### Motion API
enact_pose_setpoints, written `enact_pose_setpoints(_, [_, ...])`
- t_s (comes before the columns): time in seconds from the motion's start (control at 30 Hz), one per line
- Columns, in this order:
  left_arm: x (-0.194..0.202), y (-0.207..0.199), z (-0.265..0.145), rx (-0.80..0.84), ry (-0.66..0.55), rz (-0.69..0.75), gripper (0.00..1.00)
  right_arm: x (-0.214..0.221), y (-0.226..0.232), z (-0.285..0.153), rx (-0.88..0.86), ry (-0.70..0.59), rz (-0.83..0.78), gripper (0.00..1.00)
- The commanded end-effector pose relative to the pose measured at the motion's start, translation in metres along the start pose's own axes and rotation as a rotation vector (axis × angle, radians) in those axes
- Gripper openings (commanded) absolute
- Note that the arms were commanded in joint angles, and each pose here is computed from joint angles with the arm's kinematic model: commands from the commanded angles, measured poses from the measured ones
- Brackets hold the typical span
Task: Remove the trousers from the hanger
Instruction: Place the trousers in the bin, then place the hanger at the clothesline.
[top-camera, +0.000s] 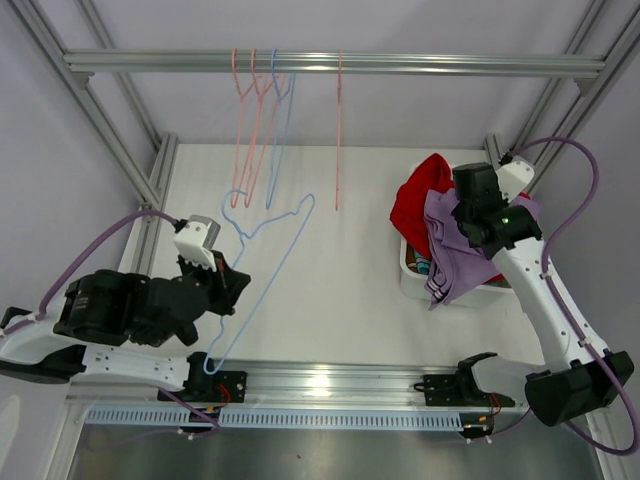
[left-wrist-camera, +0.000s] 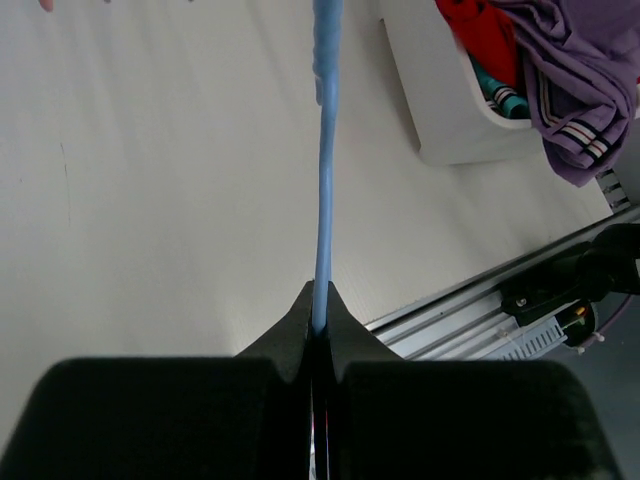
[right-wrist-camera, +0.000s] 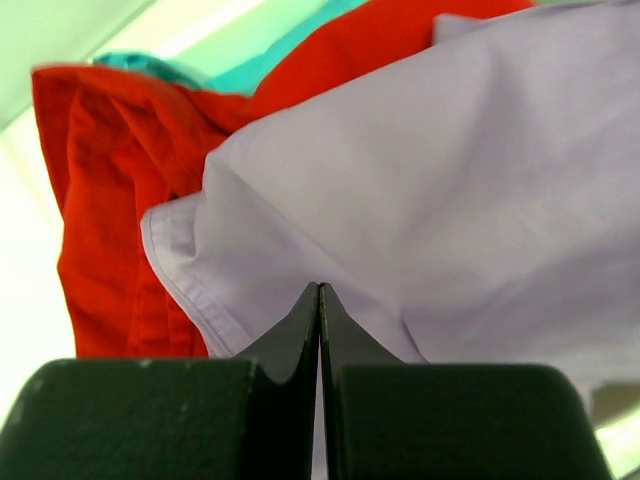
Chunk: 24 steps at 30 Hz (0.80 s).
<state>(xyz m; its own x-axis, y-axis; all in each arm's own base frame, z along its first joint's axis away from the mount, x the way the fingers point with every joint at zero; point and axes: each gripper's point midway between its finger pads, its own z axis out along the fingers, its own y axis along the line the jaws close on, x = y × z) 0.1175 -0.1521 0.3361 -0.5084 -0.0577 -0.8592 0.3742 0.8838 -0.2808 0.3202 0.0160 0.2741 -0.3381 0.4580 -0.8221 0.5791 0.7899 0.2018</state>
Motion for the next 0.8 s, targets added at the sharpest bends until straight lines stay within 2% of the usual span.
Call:
enact_pose_setpoints(0.0, [-0.02,-0.003,-0.004,0.016,-0.061,0.029,0.01,-0.002,0.02,0.016,-0.096,-0.002,-0.008,0.0])
enact_pose_setpoints(0.2, [-0.036,-0.004,-0.002,0.007,-0.137,0.055,0.01,0.009,0.014,0.051,-0.049,0.04,-0.017,0.0])
enact_pose_setpoints(0.47, [-0.06,-0.008,0.0,-0.017,-0.244,0.069,0.03,0.062,-0.003,0.096,0.014,0.161,-0.05,0.0])
enact_pose_setpoints(0.63, [-0.078,-0.01,0.005,-0.043,-0.286,0.091,0.02,0.053,-0.002,0.088,-0.001,0.142,-0.046,0.0])
enact_pose_setpoints(0.77, [-0.108,-0.019,0.01,-0.041,-0.363,0.083,0.01,0.033,0.0,0.071,-0.035,0.107,-0.034,0.0])
